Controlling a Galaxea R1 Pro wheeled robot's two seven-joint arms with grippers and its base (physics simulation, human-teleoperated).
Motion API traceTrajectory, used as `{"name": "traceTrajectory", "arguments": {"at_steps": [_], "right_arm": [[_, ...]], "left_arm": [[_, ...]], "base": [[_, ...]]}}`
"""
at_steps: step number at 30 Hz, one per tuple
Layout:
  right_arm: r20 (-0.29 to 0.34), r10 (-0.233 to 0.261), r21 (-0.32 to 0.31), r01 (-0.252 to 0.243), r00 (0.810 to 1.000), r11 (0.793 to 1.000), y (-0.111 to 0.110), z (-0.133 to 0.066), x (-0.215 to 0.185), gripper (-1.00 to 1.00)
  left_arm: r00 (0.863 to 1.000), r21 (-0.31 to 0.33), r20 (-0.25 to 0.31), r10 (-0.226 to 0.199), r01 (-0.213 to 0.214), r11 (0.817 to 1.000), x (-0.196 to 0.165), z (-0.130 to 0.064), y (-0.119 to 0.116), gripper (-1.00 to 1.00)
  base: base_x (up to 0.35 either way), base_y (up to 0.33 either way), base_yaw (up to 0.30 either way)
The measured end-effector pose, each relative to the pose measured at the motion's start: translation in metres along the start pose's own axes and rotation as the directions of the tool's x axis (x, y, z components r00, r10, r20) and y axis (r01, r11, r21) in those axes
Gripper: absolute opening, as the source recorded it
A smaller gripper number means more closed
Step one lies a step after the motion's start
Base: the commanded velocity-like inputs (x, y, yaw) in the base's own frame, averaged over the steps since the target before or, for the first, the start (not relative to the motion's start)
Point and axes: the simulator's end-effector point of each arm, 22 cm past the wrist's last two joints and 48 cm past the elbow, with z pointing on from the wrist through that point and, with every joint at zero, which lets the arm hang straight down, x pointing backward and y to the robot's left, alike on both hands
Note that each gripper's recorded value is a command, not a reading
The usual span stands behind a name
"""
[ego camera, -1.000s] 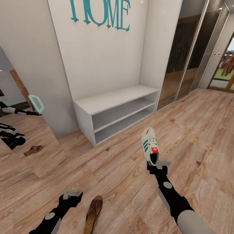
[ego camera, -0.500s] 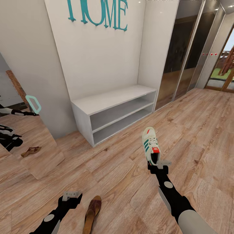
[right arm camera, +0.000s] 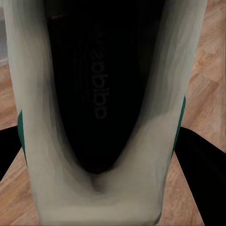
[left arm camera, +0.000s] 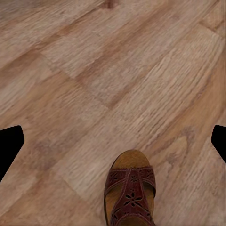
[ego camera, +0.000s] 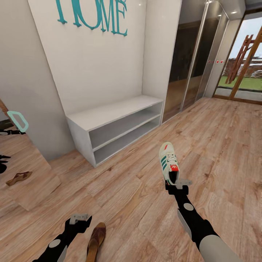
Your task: Pick up the two gym shoes and the two sandals from the corridor floor and place them onto the hallstand (shoe rack) in the corridor, making sure they are on the rack and not on the floor. Arrange them so the two gym shoes are next to each other and the two sandals are next to each other.
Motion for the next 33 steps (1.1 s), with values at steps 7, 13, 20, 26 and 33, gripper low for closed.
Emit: {"name": "traceTrajectory", "arguments": {"at_steps": [7, 13, 20, 26, 33], "right_arm": [[-0.001, 0.002, 0.002, -0.002, 1.0, 1.0, -0.001, 0.0, 0.002, -1.0], [-0.005, 0.004, 0.003, -0.004, 1.0, 1.0, 0.001, 0.002, 0.018, -1.0], [0.094, 0.017, 0.003, -0.017, 0.995, 1.0, 0.004, 0.009, -0.023, -1.0], [0.113, 0.025, 0.004, -0.026, 0.993, 1.0, 0.005, 0.012, -0.038, -1.0], [0.114, 0.024, 0.004, -0.025, 0.993, 1.0, 0.007, 0.014, -0.026, -1.0]], "left_arm": [[1.0, 0.003, -0.009, -0.002, 0.002, 1.0, 0.006, 0.001, -0.001, 1.0], [1.0, 0.004, -0.017, 0.0, 0.0, 1.0, 0.023, 0.006, -0.001, 1.0], [1.0, 0.006, 0.005, 0.011, -0.011, 1.0, 0.036, 0.014, -0.001, 1.0], [1.0, 0.01, -0.005, 0.021, -0.021, 1.0, 0.054, 0.021, -0.002, 1.0], [1.0, 0.01, -0.015, 0.023, -0.023, 1.0, 0.075, 0.028, -0.001, 1.0]], "base": [[0.0, 0.0, -0.015], [0.0, 0.0, -0.001], [0.0, 0.0, 0.0], [0.0, 0.0, 0.0], [0.0, 0.0, 0.0]]}}
